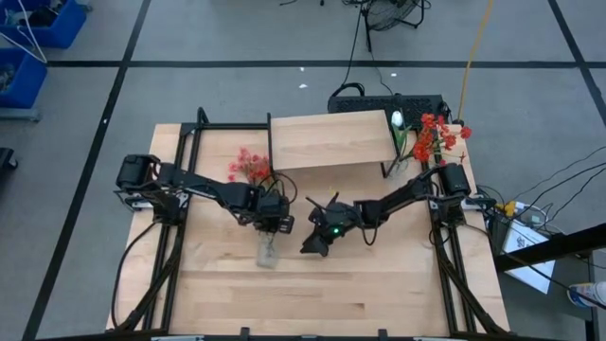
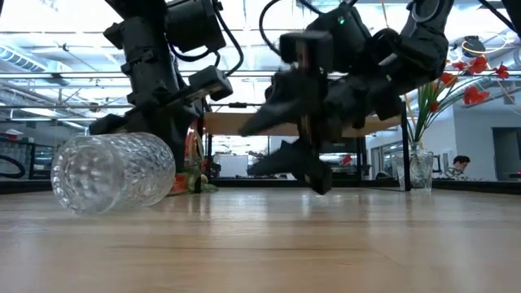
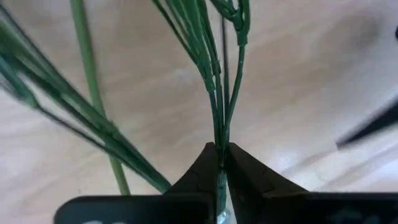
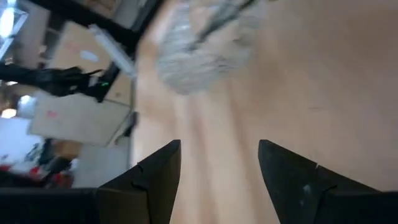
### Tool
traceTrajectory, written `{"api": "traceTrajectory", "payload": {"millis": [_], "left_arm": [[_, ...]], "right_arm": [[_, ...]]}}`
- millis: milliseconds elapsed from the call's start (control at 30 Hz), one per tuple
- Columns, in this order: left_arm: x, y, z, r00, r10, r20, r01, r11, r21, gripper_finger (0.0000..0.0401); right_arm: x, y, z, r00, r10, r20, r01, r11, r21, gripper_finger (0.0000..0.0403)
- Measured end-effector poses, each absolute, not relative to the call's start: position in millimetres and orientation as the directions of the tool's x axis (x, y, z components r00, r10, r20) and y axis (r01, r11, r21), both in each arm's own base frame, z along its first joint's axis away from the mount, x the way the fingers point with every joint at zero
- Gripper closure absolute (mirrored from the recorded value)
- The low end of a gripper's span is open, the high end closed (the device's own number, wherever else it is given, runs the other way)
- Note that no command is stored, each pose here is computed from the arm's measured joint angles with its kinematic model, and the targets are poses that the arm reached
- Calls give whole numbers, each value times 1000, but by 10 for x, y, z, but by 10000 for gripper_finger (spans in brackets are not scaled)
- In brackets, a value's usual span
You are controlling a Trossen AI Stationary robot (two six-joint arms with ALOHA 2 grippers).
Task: Pick and place flowers into a vace then onto a shelf
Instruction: Put the pink flowers into the left transparent vase
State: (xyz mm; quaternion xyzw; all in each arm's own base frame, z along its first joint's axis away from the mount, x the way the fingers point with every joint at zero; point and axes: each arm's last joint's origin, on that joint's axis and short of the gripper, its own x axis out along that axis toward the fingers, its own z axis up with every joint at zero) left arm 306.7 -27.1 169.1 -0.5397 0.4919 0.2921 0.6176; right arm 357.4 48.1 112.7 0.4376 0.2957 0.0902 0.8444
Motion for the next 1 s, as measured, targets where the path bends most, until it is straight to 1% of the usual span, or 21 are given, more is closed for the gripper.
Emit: {"api": "traceTrajectory", "payload": {"millis": [67,133,333,433,500,667,733,767,867,1000], "left_arm": [[3064,-273,1704,349,-176,-920,-899,212,-382,356],[3064,-281,1722,358,-187,-915,-899,197,-391,326],[3073,-302,1770,369,-311,-876,-890,154,-430,236],[3097,-319,1802,399,-334,-854,-871,154,-467,204],[3068,-335,1880,422,-327,-846,-864,138,-484,187],[3035,-304,2181,574,-231,-785,-797,59,-601,159],[2988,-287,2319,626,-190,-756,-762,54,-645,152],[2940,-274,2372,633,-155,-759,-761,57,-646,149],[2764,-215,2459,595,-29,-803,-803,26,-596,138],[2554,-69,2423,438,62,-897,-897,-41,-441,126]], "right_arm": [[3573,468,1120,811,397,-429,121,604,788,195],[3573,471,1120,811,398,-429,120,603,788,195],[3565,438,1098,802,392,-451,150,599,786,195],[3566,411,1096,804,387,-452,154,598,787,195],[3565,396,1096,795,408,-448,148,587,796,195],[3561,375,1097,781,440,-443,121,590,799,195],[3559,373,1099,775,455,-439,110,586,803,195],[3560,368,1102,773,463,-433,101,584,806,195],[3567,351,1113,780,461,-423,83,593,801,195],[3585,249,1130,808,423,-410,96,593,800,195]]}}
